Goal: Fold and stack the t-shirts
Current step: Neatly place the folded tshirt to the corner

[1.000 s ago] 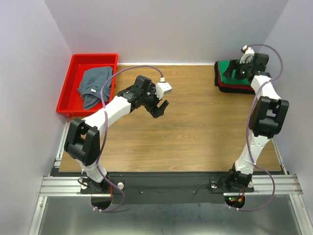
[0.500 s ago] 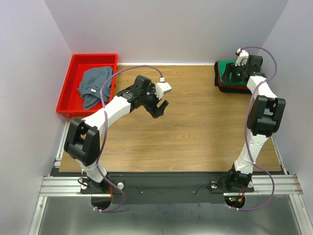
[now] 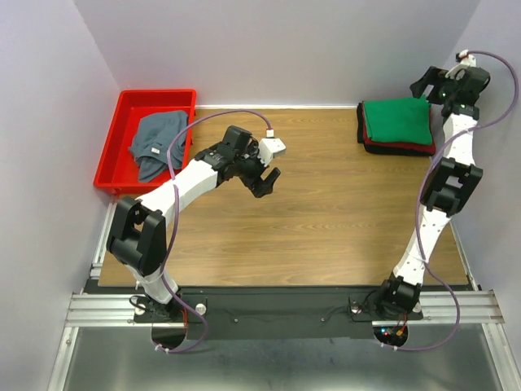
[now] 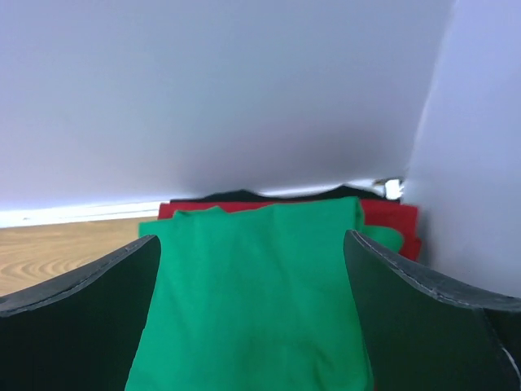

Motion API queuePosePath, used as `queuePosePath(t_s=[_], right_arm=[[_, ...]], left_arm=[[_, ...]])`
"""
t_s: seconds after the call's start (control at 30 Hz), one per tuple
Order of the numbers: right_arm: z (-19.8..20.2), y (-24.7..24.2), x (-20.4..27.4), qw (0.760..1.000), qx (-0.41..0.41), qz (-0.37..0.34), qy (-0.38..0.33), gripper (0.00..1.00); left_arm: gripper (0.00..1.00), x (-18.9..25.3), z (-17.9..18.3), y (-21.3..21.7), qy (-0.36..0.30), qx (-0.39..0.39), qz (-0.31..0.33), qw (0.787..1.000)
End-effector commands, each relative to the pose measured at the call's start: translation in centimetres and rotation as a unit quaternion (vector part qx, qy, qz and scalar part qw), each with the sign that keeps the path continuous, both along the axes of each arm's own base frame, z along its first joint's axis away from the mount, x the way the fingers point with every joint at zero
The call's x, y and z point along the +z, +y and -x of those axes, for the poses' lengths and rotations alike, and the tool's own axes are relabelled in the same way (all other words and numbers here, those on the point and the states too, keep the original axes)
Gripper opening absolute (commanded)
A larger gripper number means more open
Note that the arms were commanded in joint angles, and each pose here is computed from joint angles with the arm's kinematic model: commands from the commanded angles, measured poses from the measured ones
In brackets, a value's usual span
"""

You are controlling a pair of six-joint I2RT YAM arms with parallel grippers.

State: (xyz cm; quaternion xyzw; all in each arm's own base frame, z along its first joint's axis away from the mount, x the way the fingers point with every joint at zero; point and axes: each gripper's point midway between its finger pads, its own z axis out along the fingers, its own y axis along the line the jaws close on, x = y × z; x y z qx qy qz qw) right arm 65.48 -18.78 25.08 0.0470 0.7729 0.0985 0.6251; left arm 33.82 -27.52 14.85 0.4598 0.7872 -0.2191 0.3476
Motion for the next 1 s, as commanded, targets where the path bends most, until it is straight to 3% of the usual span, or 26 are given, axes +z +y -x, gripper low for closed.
queuePosePath(t_s=[0.0,0.3,0.57,0.73,0.97], right_arm=[[-1.9,2.7,-1.3,0.998,0.044,-0.043,-0.008,1.00],[-4.5,-0.4,-7.3,0.999,-0.022,-0.040,-0.017,1.00],[-5.0,-3.1,-9.0,0.996,-0.081,-0.003,-0.035,1.00],[-4.9,-2.3,-5.9,0.996,-0.063,-0.001,-0.061,1.00],[-2.2,0.8,4.1,0.993,-0.021,0.009,-0.113,1.00]], left_arm=[[0.93,0.7,0.0,-0.2,0.001,-0.005,0.014,1.000],[0.93,-0.7,-0.2,0.5,0.026,0.007,0.011,1.000],[0.93,-1.2,-1.0,0.6,0.039,0.011,0.011,0.999],[0.93,-0.8,-1.7,1.0,0.038,0.025,0.018,0.999],[0.93,3.8,-4.1,3.3,0.016,0.075,0.075,0.994]])
